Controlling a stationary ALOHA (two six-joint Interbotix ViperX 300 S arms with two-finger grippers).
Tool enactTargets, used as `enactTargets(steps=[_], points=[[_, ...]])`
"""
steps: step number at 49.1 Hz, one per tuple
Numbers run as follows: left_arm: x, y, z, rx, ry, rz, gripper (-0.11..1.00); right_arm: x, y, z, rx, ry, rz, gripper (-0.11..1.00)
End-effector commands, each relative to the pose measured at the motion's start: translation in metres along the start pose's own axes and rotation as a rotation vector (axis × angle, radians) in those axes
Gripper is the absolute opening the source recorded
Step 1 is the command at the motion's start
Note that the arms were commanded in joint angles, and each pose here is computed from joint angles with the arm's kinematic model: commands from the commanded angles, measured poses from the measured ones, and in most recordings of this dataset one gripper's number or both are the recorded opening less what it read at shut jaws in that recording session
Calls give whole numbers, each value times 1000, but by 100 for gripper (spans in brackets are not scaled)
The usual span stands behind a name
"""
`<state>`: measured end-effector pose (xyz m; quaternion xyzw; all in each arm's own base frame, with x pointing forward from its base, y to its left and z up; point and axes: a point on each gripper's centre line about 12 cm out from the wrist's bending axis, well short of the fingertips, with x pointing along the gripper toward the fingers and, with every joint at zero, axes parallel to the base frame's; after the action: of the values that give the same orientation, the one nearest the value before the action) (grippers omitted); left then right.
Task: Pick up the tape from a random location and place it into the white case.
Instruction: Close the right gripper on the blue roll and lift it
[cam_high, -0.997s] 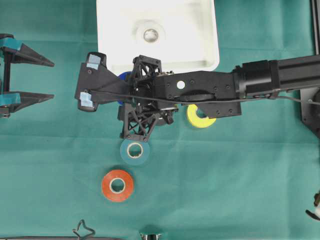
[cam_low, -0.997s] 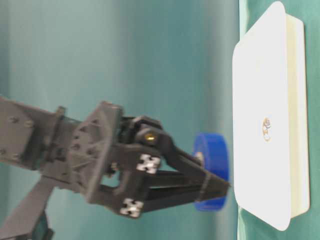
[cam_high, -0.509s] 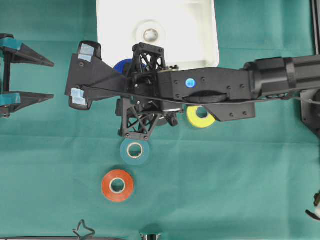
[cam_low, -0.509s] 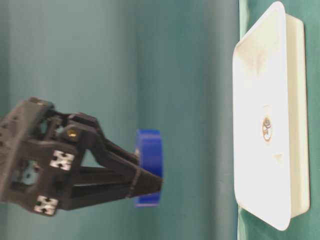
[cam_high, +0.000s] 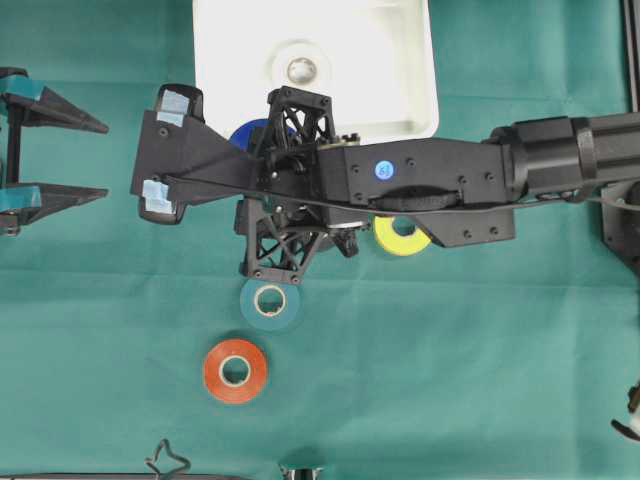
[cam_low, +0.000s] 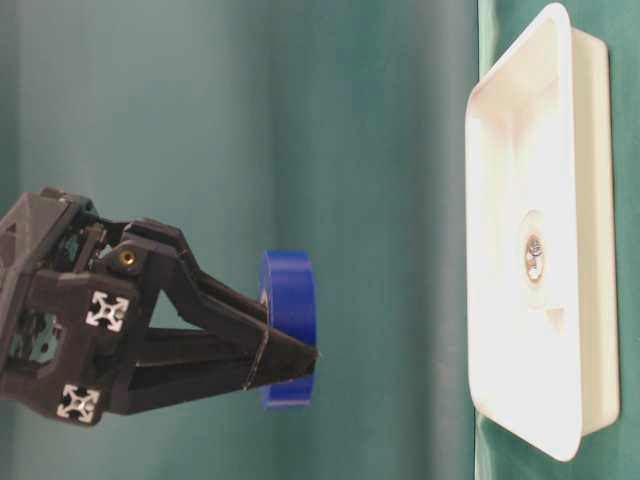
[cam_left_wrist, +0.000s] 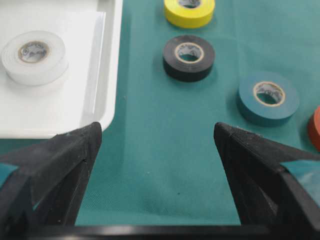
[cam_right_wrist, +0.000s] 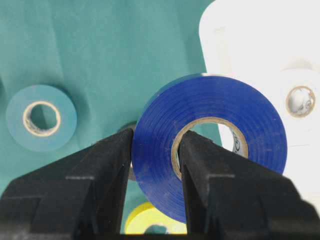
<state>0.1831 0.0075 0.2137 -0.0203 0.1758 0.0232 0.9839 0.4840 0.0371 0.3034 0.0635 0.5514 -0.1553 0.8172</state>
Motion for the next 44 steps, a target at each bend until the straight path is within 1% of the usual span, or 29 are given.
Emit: enactTargets(steps=[1, 36, 44], points=[[1, 0, 4, -2, -8, 1, 96, -35, -4, 6, 15, -74, 31, 31], [1, 0, 4, -3, -8, 3, 96, -35, -4, 6, 10, -76, 30, 31], [1, 0, 3, -4, -6, 3, 96, -33, -12, 9, 15, -75, 19, 31]])
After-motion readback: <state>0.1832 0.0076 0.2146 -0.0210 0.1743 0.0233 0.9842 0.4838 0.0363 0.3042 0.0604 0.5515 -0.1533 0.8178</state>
